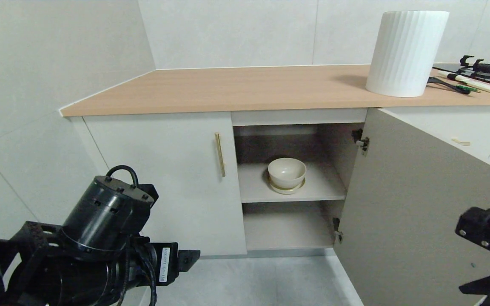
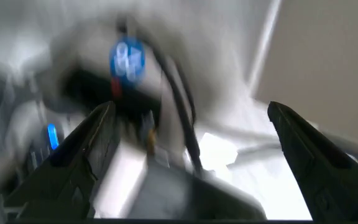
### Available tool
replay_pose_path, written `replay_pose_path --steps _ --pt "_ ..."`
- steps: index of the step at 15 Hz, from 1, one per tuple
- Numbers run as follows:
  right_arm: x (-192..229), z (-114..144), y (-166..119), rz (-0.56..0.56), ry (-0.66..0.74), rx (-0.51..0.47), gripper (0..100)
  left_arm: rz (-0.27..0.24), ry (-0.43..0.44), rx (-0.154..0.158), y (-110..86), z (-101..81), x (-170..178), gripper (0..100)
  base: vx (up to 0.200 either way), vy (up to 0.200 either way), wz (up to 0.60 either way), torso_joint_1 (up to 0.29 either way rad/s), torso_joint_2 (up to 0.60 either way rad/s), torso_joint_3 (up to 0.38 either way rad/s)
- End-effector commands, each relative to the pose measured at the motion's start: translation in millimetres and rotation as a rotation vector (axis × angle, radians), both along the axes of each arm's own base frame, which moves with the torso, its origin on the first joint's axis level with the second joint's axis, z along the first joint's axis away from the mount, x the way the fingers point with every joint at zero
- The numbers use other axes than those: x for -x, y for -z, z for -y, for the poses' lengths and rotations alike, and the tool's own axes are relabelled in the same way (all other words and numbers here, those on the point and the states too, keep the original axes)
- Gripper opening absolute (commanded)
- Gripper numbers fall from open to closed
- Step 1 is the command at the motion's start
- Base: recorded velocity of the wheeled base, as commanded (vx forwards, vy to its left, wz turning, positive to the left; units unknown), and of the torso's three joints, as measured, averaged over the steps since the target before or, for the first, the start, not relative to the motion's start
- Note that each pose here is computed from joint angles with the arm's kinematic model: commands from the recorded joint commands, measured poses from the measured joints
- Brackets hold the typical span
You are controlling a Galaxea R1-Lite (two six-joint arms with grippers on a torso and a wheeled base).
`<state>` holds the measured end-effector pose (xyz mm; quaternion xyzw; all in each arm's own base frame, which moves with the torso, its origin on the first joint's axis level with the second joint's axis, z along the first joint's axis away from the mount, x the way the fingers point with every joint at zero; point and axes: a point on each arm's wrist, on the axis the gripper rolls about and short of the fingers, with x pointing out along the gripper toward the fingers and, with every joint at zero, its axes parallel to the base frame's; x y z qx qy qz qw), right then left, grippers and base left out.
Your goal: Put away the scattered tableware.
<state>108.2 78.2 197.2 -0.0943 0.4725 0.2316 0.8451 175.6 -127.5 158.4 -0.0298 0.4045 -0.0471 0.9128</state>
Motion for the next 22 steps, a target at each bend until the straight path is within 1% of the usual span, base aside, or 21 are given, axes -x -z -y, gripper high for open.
replay_pose_path --steps 1,3,4,5,8,11,14,16,17,18,19,22 --pt "13 7 -12 0.036 -0.041 0.004 100 0.0 -0.001 0.0 0.1 0.0 0 100 0.0 -0.2 0.0 0.002 0.0 0.007" --pt "13 8 -12 0.037 -0.032 0.016 100 0.0 -0.001 0.0 0.1 0.0 0 100 0.0 -0.2 0.0 0.005 0.0 0.009" --pt "13 10 -12 0.063 0.004 0.05 100 -0.002 -0.001 -0.001 0.4 0.2 0 100 0.0 -0.2 0.0 0.002 0.0 0.007" --pt "15 13 -13 0.077 0.015 0.06 100 -0.002 -0.001 -0.001 0.4 0.2 0 100 0.0 -0.2 0.0 0.002 0.0 0.002" --pt "25 20 -20 0.052 0.018 0.088 100 -0.002 -0.002 0.0 0.4 0.2 0 100 0.0 0.0 0.0 0.0 0.0 0.0" --pt "20 28 -23 0.088 0.145 0.164 100 -0.002 -0.001 -0.001 0.4 0.2 0 100 0.0 0.0 0.0 0.0 0.0 0.0" --pt "13 38 -23 0.088 0.234 0.198 100 -0.002 -0.002 0.0 0.4 0.2 0 100 0.0 0.0 0.0 0.0 0.0 0.0" --pt "7 49 -22 0.093 0.308 0.263 100 -0.003 -0.001 0.001 0.4 0.2 0 100 0.0 0.0 0.0 0.0 0.0 0.0" --pt "7 49 -22 0.093 0.308 0.263 100 -0.003 -0.001 0.001 0.4 0.2 0 100 0.0 0.0 0.0 0.0 0.0 0.0" --pt "-3 59 -23 0.114 0.391 0.279 100 -0.005 -0.001 -0.001 1.1 0.2 0 100 0.0 0.0 0.0 0.0 0.0 0.0" --pt "-10 65 -23 0.118 0.442 0.284 100 -0.007 -0.001 -0.003 1.8 0.5 -1 100 0.0 0.0 0.0 0.0 0.0 0.0" --pt "-31 75 -20 0.141 0.541 0.276 100 -0.009 -0.001 -0.004 2.1 0.7 -1 100 0.0 0.0 0.0 0.0 0.0 0.0"
